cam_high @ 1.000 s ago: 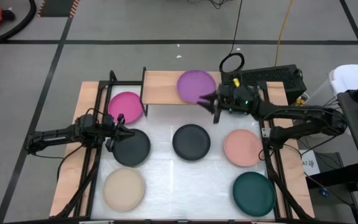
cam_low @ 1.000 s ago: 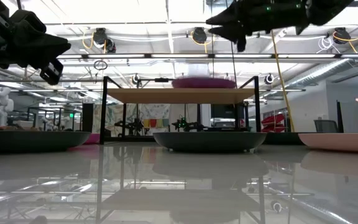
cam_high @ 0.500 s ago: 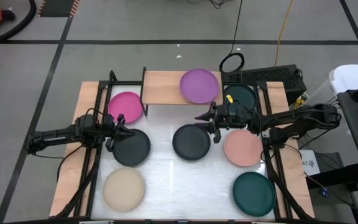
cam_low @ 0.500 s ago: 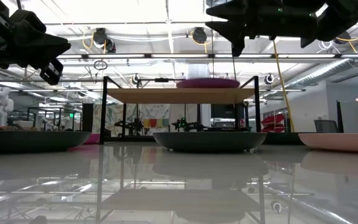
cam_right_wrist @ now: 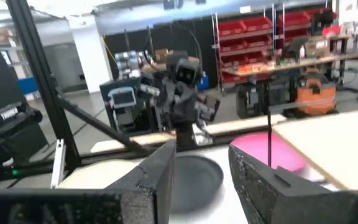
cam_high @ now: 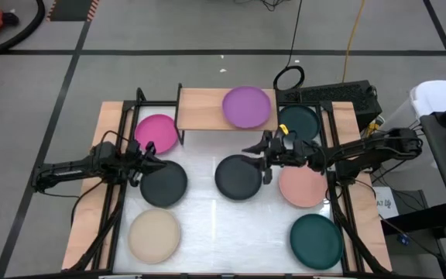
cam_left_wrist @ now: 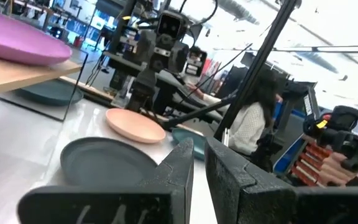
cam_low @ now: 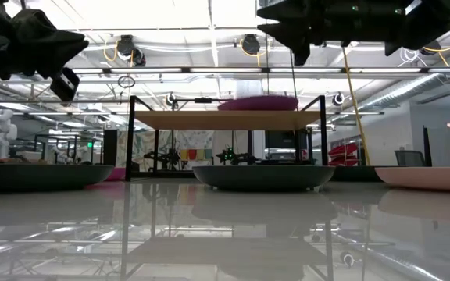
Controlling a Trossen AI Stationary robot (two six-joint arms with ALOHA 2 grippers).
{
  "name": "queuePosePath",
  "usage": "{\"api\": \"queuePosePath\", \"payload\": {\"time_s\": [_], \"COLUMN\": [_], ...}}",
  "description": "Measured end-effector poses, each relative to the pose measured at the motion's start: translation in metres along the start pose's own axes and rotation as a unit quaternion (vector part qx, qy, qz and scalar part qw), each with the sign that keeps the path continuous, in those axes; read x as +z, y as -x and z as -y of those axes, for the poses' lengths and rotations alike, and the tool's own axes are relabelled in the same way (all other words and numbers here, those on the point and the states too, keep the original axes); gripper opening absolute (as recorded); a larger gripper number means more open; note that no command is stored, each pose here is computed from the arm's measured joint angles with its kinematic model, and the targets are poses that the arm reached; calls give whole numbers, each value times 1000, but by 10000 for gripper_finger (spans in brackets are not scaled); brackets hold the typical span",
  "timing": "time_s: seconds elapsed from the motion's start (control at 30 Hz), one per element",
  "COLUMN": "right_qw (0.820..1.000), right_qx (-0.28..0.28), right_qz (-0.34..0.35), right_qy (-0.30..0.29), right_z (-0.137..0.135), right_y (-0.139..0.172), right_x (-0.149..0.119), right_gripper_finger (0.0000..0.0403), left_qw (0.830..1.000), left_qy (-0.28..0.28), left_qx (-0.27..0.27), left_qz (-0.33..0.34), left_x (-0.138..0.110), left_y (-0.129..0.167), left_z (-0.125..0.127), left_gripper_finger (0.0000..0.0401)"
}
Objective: Place and stack plates onto a shelf
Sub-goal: Stack the pink plate on top of the purple plate on the shelf
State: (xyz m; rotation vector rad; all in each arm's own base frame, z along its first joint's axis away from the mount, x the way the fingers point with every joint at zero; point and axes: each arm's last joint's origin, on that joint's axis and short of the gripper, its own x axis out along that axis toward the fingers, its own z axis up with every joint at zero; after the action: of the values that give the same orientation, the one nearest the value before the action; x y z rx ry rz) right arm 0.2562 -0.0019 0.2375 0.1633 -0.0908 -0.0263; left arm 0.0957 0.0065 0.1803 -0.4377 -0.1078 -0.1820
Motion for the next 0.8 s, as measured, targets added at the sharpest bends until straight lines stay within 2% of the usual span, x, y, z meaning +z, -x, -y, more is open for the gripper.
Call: {"api": "queuePosePath", "payload": {"time_s": [0.17,0.37,0.47,0.53,0.67,0.8], "right_qw": [1000,1000,999,999,999,999], "right_qx": [2,2,3,3,3,3], "right_qz": [10,13,17,18,21,27], "right_qy": [9,25,27,27,27,40], "right_z": [0,0,0,0,0,-1], "right_y": [0,0,0,0,0,0], "right_x": [2,3,3,4,4,5], "right_gripper_finger": [130,130,130,130,130,130], "left_qw": [999,999,999,997,997,995], "left_qy": [-4,-9,15,23,-8,-34], "left_qx": [24,27,30,38,38,89], "left_qz": [32,32,33,56,73,20], "left_x": [4,4,4,7,31,61], "left_y": [0,0,0,0,3,6], "left_z": [0,0,-1,0,12,27], "left_gripper_finger": [44,44,44,44,44,44]}}
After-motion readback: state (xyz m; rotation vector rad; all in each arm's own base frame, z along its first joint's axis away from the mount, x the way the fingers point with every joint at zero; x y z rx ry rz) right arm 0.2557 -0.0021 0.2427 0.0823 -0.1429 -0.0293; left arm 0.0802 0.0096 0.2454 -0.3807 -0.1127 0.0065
